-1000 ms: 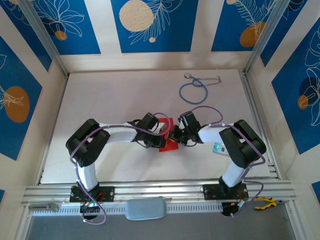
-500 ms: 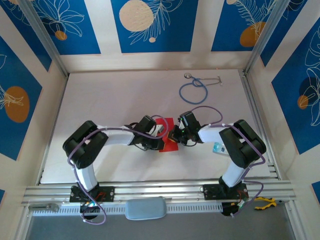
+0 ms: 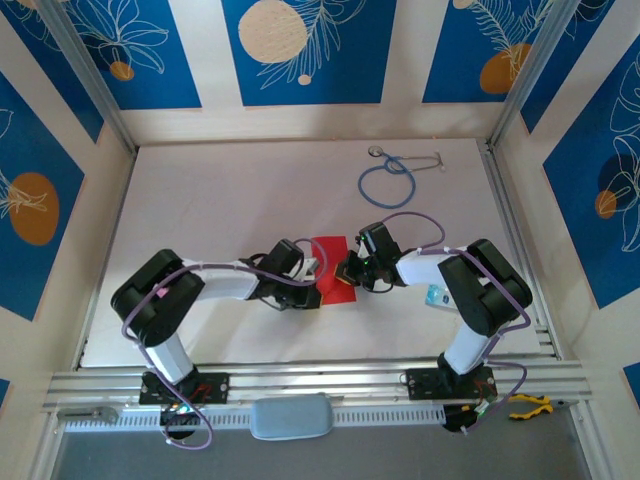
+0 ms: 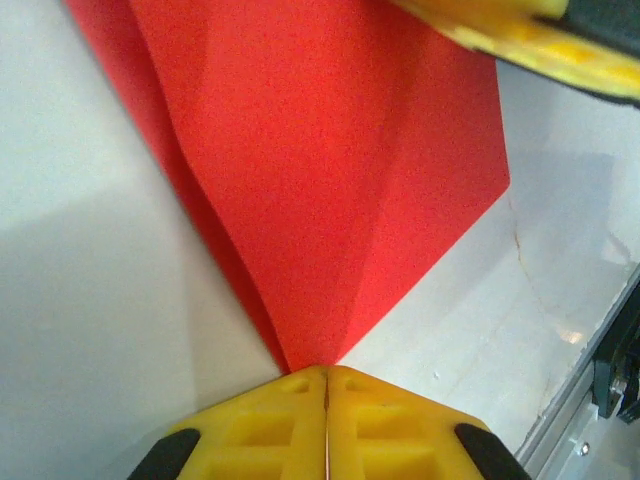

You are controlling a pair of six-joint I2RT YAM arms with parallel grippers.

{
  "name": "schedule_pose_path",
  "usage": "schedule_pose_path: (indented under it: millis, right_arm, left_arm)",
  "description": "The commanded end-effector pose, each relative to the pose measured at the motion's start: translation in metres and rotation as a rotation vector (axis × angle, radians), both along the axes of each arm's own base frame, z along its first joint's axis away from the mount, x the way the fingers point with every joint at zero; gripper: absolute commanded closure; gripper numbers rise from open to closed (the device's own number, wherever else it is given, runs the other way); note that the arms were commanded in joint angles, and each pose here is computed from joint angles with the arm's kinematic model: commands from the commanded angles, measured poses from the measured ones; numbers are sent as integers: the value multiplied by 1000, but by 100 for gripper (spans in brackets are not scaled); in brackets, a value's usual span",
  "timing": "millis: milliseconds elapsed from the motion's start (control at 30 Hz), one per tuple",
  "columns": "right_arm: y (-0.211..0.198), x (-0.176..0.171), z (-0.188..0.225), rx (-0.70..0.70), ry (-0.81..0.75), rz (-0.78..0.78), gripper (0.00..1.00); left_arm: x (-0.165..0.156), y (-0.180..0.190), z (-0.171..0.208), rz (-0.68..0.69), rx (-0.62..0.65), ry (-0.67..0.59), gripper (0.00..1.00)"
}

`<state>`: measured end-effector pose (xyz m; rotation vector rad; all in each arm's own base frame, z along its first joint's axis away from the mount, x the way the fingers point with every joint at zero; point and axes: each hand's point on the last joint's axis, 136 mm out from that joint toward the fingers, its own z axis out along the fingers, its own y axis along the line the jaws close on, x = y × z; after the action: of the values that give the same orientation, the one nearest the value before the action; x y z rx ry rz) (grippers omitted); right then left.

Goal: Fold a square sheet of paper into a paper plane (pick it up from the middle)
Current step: Fold the triangle a second time at the center of the table.

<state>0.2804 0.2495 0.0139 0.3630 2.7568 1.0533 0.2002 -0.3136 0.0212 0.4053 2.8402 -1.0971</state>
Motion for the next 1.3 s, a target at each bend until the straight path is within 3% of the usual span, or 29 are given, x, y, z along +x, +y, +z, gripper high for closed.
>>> schedule_pose_path:
  millis: [0,200,400,533,933,1267]
  right_arm:
    - [-22,-28,-37,-121,146,-15,100]
    - [-21,-27,-34,-116,141,-16,100]
    - [-20,-26,-33,-110,138,-14,100]
    - [-19,-26,-32,-108,135,-14,100]
    - [-16,-19,-18,-94,87,4,100]
    - [13,-12,28,73,-58,112,100]
  left_arm:
    - [-6,-3,21,-12,-44,6,91]
    - [25,-13,58,37,-107,-100,93]
    - [50,-32,44,47,-107,-75,95]
    - [56,-28,18,67,-26,-51,96]
    - [11,15,-43,80,101,71,99]
    - [13,11,-40,62,97,61,100]
